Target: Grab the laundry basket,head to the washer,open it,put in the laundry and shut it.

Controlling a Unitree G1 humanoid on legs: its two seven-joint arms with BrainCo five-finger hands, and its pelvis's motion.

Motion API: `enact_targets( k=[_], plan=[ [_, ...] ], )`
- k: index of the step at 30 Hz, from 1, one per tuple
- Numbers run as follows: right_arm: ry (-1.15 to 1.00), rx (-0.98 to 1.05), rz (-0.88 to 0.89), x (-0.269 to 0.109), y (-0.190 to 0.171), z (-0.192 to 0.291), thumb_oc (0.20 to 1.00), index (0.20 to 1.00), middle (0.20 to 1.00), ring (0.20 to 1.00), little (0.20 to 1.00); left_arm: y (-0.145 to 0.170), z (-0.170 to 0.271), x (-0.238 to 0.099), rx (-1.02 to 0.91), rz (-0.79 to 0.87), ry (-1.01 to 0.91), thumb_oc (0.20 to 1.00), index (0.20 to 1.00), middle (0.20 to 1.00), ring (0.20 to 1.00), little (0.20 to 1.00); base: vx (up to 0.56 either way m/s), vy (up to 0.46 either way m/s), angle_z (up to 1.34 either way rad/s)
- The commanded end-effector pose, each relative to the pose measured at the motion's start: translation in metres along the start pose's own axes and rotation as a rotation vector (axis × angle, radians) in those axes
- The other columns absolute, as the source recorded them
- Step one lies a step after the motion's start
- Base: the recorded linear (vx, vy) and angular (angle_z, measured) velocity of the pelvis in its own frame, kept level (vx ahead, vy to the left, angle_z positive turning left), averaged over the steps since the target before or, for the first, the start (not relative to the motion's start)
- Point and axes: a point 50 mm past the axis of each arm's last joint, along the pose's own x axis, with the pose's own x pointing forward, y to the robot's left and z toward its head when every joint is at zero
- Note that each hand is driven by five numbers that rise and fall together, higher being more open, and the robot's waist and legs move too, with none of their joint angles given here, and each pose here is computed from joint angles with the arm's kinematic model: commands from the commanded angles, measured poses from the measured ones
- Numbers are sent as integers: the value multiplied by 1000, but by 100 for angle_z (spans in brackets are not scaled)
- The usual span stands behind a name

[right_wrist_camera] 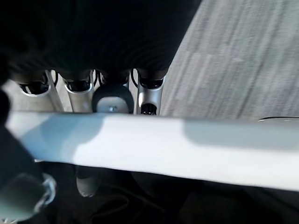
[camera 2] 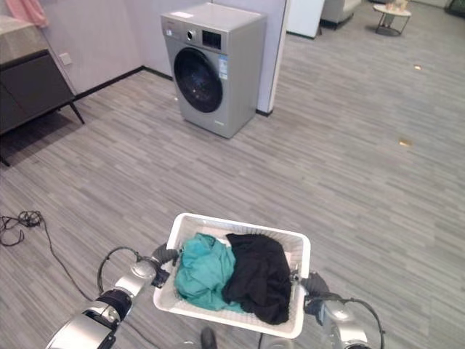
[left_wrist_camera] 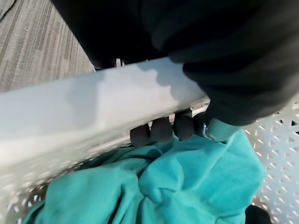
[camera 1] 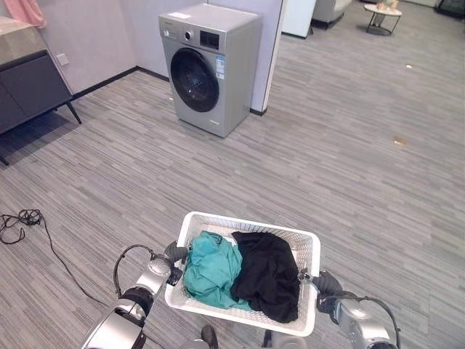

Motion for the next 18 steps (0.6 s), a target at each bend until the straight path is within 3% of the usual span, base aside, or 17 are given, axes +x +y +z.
enact_targets(
  k=[1,12,18],
  plan=[
    [-71,16,-60,-8,-23,11,200,200,200,200,200,35,5,0,39,127,-15,200,200,200,200,200,177,-297,54],
    [-54,-100,-80,0,-31,23,200,200,200,200,200,30,5,1,161,116,-8,200,200,200,200,200,93,-236,34],
    [-50,-190,-122,9,-50,51,200,200,200,200,200,18,-10,4,33,104,100,200,200,200,200,200,-16,-239,27]
  ],
)
